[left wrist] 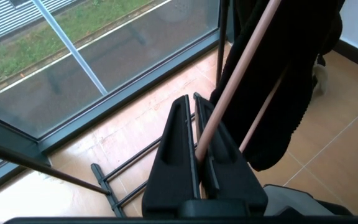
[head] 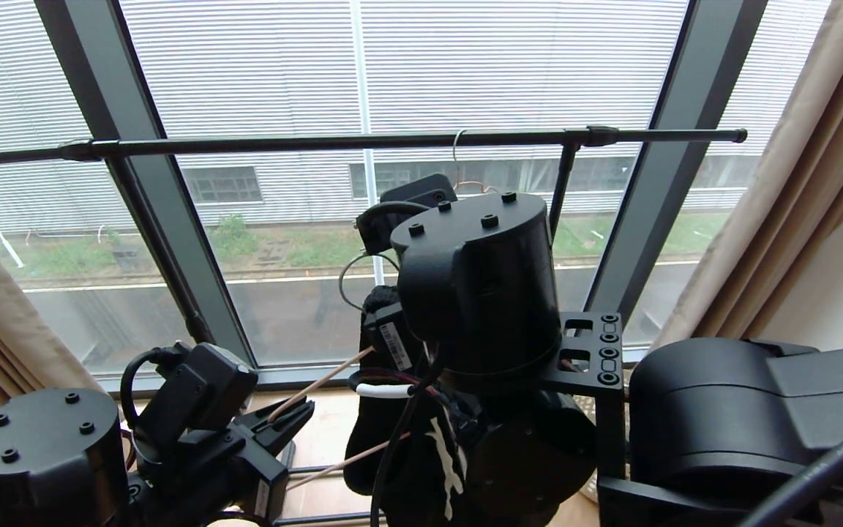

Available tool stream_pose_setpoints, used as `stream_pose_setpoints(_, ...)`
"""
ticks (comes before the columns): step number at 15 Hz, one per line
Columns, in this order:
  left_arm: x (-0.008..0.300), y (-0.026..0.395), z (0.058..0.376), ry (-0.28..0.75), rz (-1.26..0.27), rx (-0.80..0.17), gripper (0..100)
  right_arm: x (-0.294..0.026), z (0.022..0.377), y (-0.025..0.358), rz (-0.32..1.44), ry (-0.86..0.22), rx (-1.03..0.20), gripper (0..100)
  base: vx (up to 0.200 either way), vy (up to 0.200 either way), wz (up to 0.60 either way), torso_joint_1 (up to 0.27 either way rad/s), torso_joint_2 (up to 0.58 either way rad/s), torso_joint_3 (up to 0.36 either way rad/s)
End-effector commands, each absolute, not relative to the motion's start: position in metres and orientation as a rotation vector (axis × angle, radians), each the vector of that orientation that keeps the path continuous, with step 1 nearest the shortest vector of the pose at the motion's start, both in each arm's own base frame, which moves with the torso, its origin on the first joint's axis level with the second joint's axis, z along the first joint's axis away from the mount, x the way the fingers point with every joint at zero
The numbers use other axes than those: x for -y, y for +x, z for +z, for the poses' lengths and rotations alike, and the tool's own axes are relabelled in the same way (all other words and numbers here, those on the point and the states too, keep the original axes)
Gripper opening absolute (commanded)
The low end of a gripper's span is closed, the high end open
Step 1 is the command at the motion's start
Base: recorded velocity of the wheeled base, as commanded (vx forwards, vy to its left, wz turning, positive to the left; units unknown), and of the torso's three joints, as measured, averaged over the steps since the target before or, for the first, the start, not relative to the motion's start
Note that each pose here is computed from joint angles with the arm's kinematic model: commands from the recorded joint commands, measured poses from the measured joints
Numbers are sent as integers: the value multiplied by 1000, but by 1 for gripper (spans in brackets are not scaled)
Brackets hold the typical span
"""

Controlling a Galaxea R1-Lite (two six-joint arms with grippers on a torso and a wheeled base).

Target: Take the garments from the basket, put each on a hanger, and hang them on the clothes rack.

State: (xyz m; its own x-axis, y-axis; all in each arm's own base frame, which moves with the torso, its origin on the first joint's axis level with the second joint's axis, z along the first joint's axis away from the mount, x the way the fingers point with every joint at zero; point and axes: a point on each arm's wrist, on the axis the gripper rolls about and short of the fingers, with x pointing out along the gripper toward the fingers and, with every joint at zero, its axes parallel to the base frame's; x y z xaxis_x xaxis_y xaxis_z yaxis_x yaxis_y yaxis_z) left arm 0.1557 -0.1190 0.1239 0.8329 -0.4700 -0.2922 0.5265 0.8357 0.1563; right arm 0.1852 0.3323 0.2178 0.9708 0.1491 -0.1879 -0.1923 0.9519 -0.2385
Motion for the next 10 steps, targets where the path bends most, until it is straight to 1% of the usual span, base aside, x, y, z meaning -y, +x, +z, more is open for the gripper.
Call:
stream_pose_setpoints(1,119,157,124,234,-525,-246,0,-330,219,184,175,-261,-170,100,0,0,0,0,0,0)
stream_pose_setpoints(7,117,161,127,222,-504,-238,0,-329,216,183,175,-278,-176,100,0,0,0,0,0,0)
stream_pose_setpoints(10,116,162,127,221,-501,-237,0,-326,220,181,177,-270,-170,100,0,0,0,0,0,0)
